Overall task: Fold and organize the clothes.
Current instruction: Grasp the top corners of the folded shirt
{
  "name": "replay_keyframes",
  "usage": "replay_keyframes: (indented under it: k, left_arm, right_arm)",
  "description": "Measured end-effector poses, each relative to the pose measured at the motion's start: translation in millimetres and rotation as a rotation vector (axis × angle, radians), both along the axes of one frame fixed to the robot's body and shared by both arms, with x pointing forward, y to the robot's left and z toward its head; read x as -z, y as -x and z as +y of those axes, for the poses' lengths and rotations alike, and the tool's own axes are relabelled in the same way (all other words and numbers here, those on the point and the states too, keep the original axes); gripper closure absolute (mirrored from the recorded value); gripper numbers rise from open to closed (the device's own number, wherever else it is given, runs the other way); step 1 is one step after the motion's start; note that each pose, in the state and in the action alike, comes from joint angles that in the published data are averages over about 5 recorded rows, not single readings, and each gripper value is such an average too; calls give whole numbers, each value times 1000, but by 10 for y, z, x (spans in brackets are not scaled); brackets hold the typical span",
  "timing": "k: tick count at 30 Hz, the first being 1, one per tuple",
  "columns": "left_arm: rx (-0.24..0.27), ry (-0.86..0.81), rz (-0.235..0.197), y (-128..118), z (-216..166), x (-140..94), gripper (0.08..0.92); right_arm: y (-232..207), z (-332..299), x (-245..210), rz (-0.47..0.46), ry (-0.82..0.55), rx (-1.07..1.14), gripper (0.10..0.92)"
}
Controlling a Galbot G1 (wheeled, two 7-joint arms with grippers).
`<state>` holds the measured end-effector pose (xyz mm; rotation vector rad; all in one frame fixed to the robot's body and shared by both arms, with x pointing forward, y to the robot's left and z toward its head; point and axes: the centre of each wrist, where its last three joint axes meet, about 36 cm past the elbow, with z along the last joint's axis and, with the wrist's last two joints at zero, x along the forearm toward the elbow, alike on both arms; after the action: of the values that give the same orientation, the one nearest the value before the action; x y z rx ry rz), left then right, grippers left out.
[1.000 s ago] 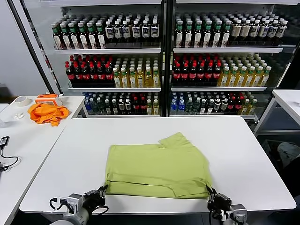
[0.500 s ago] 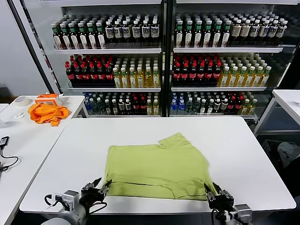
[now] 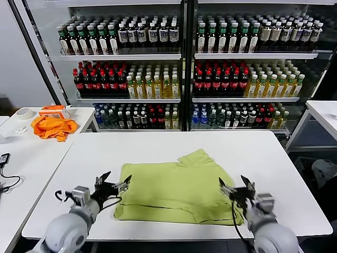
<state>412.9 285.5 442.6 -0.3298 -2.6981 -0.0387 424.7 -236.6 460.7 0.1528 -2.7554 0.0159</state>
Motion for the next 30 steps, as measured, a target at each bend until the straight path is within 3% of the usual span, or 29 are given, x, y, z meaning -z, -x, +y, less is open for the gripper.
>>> replay_keyframes:
  k: [13,30]
  left_arm:
    - [26,-30,34,-716,108,361,177]
    - [41,-66,80,-1002,166,611,177]
  right_arm:
    - [-1015,387,259,48,-28,4,200]
    - [-1697,601,653,85,-16,14,200]
